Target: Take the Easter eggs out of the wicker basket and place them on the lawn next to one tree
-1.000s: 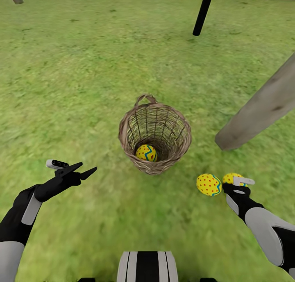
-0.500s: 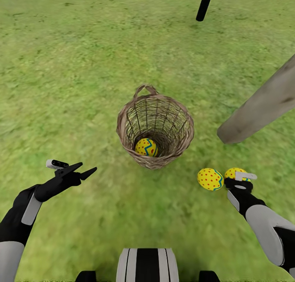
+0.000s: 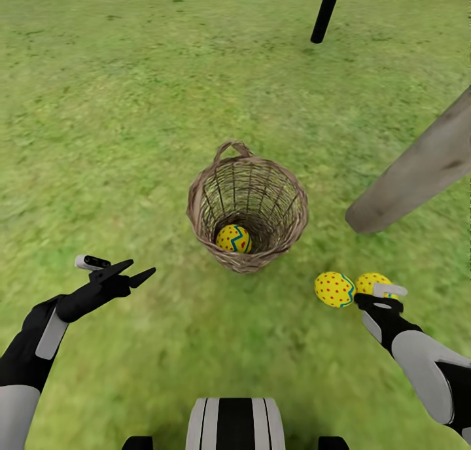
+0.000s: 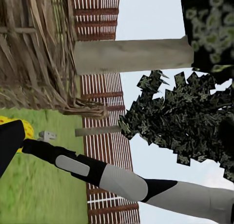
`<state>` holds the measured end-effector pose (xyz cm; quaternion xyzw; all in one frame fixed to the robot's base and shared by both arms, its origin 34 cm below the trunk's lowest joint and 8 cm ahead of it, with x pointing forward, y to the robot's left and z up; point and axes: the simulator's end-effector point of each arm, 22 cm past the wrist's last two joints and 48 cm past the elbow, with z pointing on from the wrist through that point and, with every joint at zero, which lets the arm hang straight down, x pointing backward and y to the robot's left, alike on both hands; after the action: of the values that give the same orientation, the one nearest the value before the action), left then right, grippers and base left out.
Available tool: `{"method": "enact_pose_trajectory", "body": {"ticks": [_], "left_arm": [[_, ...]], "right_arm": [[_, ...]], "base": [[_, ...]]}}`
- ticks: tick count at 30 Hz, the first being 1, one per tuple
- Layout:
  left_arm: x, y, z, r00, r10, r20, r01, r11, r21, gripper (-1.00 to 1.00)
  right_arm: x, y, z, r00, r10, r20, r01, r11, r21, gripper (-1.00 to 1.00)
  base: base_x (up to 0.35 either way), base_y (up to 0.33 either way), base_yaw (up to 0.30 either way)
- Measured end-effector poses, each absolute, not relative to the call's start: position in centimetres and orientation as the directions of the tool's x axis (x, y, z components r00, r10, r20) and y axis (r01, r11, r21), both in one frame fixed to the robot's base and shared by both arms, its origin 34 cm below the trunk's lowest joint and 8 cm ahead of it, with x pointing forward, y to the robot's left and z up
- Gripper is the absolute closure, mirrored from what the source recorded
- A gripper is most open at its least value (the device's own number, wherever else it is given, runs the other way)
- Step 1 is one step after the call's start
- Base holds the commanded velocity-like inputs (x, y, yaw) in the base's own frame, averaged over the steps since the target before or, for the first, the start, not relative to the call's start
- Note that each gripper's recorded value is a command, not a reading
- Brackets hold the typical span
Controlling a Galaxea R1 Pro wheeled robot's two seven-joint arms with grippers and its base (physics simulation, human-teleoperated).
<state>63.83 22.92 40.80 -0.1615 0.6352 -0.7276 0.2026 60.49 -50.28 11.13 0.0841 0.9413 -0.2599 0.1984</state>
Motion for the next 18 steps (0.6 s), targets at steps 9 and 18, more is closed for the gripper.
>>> {"method": "enact_pose_trajectory", "body": {"ticks": [9,18], "left_arm": [[64.1,22.9,42.8,-0.864,-0.501,-0.050,0.121,-0.111,-0.986,-1.00],[64.2,23.4,44.3,-0.854,-0.515,-0.067,0.149,-0.120,-0.982,-1.00]], "right_arm": [[61.9,-50.4,13.2,-0.890,0.055,-0.452,0.279,0.850,-0.447,-1.00],[63.5,-49.8,14.7,-0.880,0.037,-0.474,0.269,0.861,-0.432,-1.00]], "base": [[0.000,0.000,0.000],[0.000,0.000,0.000]]}}
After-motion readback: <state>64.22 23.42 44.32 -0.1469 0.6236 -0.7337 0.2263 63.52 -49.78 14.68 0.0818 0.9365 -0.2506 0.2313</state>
